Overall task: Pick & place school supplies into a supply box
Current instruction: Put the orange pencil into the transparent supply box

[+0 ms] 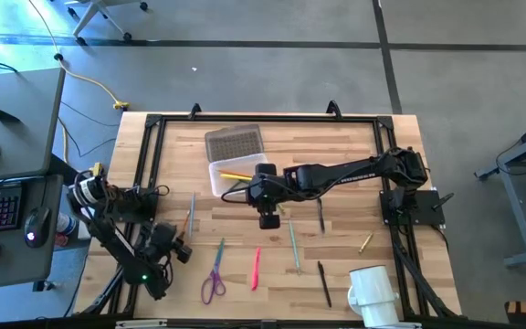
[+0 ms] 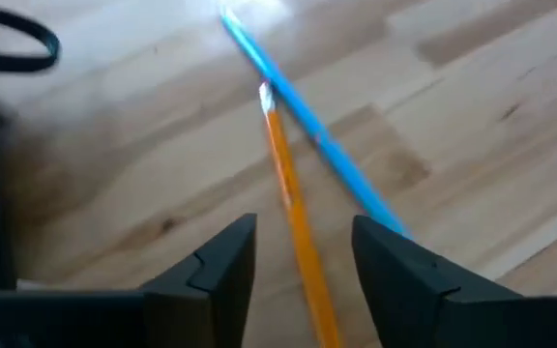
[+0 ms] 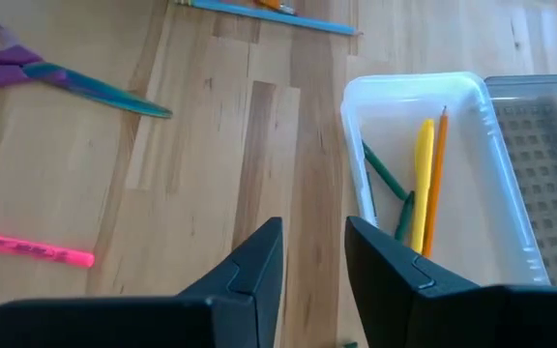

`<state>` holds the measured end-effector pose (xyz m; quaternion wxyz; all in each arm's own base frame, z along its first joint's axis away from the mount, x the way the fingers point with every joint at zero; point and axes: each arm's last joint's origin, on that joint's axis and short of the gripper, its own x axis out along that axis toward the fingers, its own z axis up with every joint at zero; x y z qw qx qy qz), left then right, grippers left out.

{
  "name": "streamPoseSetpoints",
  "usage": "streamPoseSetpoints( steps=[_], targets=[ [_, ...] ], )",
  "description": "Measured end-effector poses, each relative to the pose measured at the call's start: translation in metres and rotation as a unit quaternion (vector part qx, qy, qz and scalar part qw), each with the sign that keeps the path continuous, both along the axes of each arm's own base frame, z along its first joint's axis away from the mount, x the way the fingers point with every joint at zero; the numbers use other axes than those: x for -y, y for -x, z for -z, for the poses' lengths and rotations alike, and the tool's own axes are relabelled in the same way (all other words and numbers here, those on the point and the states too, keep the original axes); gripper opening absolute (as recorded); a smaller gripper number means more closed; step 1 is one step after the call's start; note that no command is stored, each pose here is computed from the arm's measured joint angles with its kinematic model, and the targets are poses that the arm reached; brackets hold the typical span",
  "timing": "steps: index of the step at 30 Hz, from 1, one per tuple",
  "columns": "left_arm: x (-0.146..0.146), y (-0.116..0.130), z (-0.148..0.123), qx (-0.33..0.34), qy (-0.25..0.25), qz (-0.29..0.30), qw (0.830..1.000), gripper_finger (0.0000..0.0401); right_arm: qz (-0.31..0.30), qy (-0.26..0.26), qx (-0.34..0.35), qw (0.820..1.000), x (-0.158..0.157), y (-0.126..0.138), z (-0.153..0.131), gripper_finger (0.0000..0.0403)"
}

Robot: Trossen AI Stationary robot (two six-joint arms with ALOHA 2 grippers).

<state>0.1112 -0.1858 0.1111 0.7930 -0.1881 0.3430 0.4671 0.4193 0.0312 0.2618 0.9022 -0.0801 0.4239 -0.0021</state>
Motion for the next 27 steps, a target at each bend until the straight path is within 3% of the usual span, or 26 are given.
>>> streamPoseSetpoints(
  steps=[8,17,27],
  targets=[
    [0.0,-0.008,0.016,-0.022,-0.011,-0.009,1.0,0.0225,-0.001,-0.002,0.005,1.0,0.0,-0.001,-0.001,0.0098],
    [0.004,0.0,0.04,0.0,-0.05,-0.013,0.999,0.0191,-0.002,-0.002,0.005,1.0,0.0,-0.001,-0.001,0.0098],
    [-0.004,0.016,0.05,0.023,-0.071,0.024,0.997,0.0163,-0.007,0.003,0.005,1.0,0.0,-0.001,-0.001,0.0098]
  ],
)
